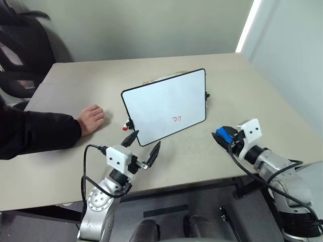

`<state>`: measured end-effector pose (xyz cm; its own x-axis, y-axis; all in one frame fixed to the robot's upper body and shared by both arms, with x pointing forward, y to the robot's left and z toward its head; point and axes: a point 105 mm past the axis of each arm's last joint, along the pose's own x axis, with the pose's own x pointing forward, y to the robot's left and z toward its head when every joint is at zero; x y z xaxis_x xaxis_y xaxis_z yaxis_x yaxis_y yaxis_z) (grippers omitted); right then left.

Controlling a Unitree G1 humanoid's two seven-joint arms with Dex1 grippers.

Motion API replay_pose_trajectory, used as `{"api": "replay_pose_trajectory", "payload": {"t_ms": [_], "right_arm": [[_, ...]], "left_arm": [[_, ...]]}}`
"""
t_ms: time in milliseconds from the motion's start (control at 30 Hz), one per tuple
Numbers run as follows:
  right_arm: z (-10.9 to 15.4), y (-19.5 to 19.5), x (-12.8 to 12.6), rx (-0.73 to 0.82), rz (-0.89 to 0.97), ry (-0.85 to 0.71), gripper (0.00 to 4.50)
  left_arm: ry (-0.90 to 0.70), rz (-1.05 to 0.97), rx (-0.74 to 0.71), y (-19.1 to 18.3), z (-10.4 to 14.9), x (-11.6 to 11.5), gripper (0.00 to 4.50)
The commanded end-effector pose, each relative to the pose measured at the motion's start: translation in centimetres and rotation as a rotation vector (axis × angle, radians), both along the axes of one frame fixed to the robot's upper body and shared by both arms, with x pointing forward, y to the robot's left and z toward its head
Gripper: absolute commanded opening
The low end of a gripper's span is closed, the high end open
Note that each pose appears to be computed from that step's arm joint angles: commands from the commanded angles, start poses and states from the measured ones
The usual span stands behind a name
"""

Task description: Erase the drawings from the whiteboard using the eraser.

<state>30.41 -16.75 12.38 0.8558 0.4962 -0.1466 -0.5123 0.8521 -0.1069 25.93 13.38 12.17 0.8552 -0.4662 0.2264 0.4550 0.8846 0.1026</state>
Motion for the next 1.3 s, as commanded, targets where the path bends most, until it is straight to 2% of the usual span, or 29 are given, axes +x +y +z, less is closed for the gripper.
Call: {"api": "replay_pose_trajectory", "payload": {"t_ms": [33, 133, 433, 800, 833, 867, 967, 1000, 1100, 1300], "right_arm": [[1.2, 0.1, -0.3, -0.003, 0.008, -0.053, 2.73], [0.9, 0.1, -0.2, -0.013, 0.004, -0.049, 2.73], [2.3, -0.9, 0.5, 0.013, -0.045, -0.06, 2.73], [1.4, -2.7, 2.5, -0.058, -0.043, 0.128, 2.73], [1.4, -2.9, 2.6, -0.063, -0.045, 0.13, 3.09], [1.2, -3.1, 2.8, -0.084, -0.048, 0.136, 3.27], [0.5, -3.4, 3.1, -0.12, -0.049, 0.174, 4.32], [0.3, -3.4, 3.2, -0.12, -0.049, 0.187, 4.46], [-0.5, -3.1, 3.2, -0.117, -0.007, 0.274, 4.46], [-0.9, -3.5, 4.6, -0.127, -0.004, 0.353, 4.46]], "left_arm": [[-0.06, -0.006, -0.002, -0.4, 1.6, -0.5, 4.5], [-0.062, -0.026, 0.013, -0.6, 1.6, -0.6, 4.5], [-0.012, -0.038, 0.011, -1.6, 0.4, -0.6, 4.5], [0.015, -0.026, 0.033, -2.4, -0.9, -0.5, 4.5], [0.013, -0.017, 0.028, -2.3, -0.9, -0.5, 4.5], [0.01, -0.014, 0.027, -2.1, -0.8, -0.6, 4.5], [0.008, -0.02, 0.027, -2.1, -0.7, -0.7, 4.5], [0.01, -0.022, 0.026, -2.2, -0.7, -0.8, 4.5], [0.017, -0.026, 0.023, -2.4, -0.9, -0.8, 4.5], [0.02, -0.021, 0.009, -2.3, -0.9, -1.2, 4.5]]}}
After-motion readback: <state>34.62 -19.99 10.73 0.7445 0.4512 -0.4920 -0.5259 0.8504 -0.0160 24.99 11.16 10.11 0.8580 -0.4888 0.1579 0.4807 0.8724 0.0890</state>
